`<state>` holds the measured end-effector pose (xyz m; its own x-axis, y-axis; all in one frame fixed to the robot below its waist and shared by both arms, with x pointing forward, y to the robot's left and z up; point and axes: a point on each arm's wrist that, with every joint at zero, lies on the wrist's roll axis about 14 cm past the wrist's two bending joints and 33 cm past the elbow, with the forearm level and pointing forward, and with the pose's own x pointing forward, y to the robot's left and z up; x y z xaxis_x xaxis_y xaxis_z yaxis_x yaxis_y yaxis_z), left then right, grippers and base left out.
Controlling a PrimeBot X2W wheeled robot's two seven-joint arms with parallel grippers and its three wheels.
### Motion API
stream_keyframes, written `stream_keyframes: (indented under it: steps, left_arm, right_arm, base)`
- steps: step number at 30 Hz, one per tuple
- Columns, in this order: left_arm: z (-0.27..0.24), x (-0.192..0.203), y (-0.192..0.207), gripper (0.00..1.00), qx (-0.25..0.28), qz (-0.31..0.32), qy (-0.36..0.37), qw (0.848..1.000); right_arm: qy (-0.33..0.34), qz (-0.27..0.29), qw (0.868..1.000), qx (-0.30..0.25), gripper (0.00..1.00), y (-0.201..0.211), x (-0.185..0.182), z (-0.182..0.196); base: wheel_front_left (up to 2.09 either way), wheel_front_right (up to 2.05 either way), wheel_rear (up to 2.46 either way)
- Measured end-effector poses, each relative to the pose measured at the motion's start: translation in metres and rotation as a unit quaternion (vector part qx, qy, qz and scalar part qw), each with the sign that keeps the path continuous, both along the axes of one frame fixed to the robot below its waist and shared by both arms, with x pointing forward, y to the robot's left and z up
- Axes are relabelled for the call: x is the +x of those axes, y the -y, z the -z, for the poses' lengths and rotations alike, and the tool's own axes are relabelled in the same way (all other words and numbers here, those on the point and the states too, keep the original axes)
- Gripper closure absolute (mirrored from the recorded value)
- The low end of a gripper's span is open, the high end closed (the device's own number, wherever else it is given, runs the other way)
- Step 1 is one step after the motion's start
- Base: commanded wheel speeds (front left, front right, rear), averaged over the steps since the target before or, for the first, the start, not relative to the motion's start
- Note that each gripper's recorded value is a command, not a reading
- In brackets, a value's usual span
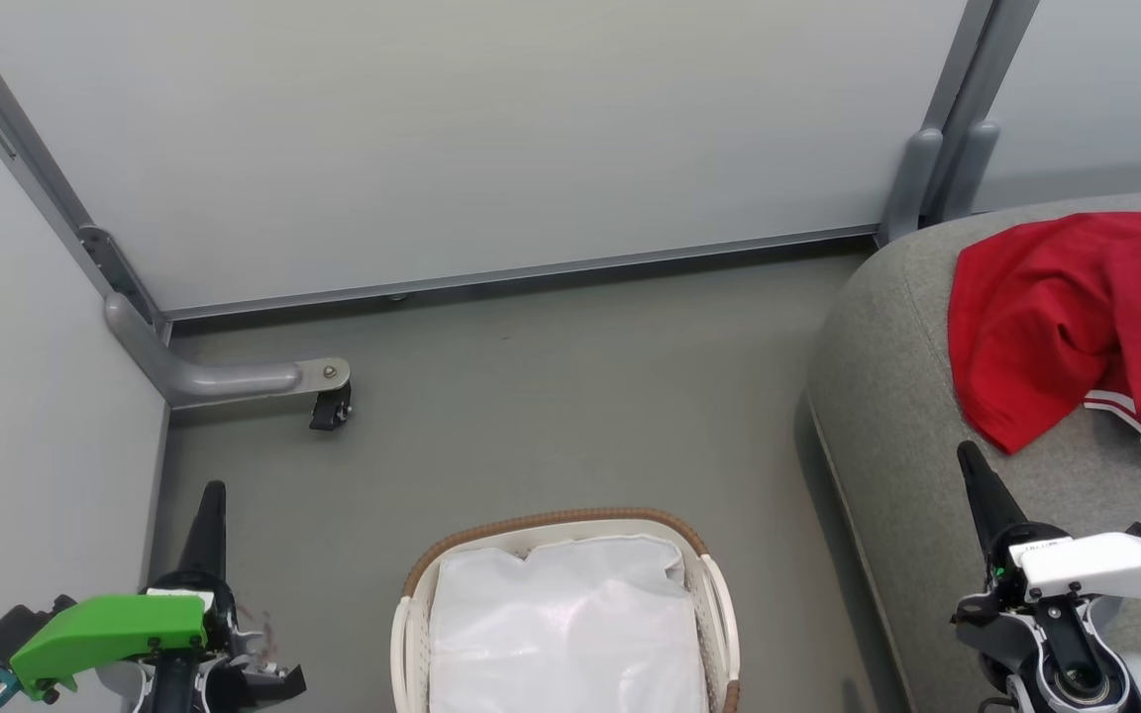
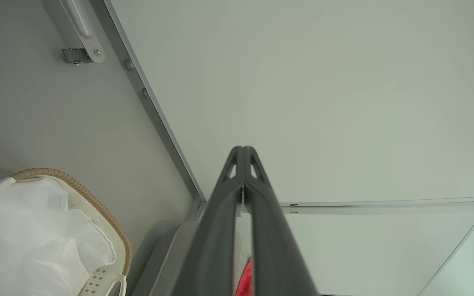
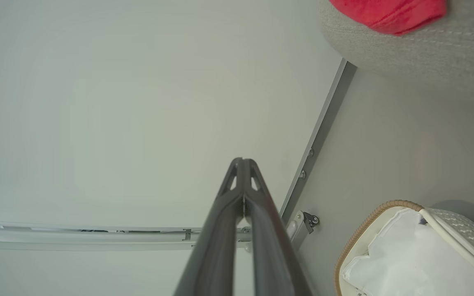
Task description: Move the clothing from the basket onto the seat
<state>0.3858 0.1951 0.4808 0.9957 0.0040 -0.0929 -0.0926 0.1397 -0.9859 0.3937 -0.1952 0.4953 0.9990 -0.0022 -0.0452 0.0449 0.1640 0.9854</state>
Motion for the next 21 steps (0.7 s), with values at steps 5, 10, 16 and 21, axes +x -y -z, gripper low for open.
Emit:
stream_keyframes:
  steps: [5, 10, 16, 21]
  left_arm:
    - [-0.005, 0.0, -0.001, 1.0, -0.017, 0.0, 0.009, 1.0]
    - [-0.009, 0.0, -0.001, 1.0, -0.032, 0.0, 0.016, 0.999]
    - [-0.014, 0.001, -0.002, 1.0, -0.05, -0.001, 0.025, 0.998]
    - [-0.021, 0.001, -0.004, 1.0, -0.07, -0.001, 0.037, 0.997]
  right_arm:
    - [0.004, 0.001, 1.0, 0.019, 1.0, 0.001, -0.001, -0.002]
    - [0.009, 0.001, 0.999, 0.037, 1.0, 0.002, -0.002, -0.005]
    - [0.015, 0.001, 0.998, 0.058, 1.0, 0.003, -0.003, -0.008]
    - [0.022, 0.0, 0.996, 0.082, 1.0, 0.003, -0.004, -0.012]
  base:
    - [0.0, 0.0, 0.0]
    - [0.0, 0.0, 0.0]
    - [0.0, 0.0, 0.0]
    - [0.0, 0.0, 0.0]
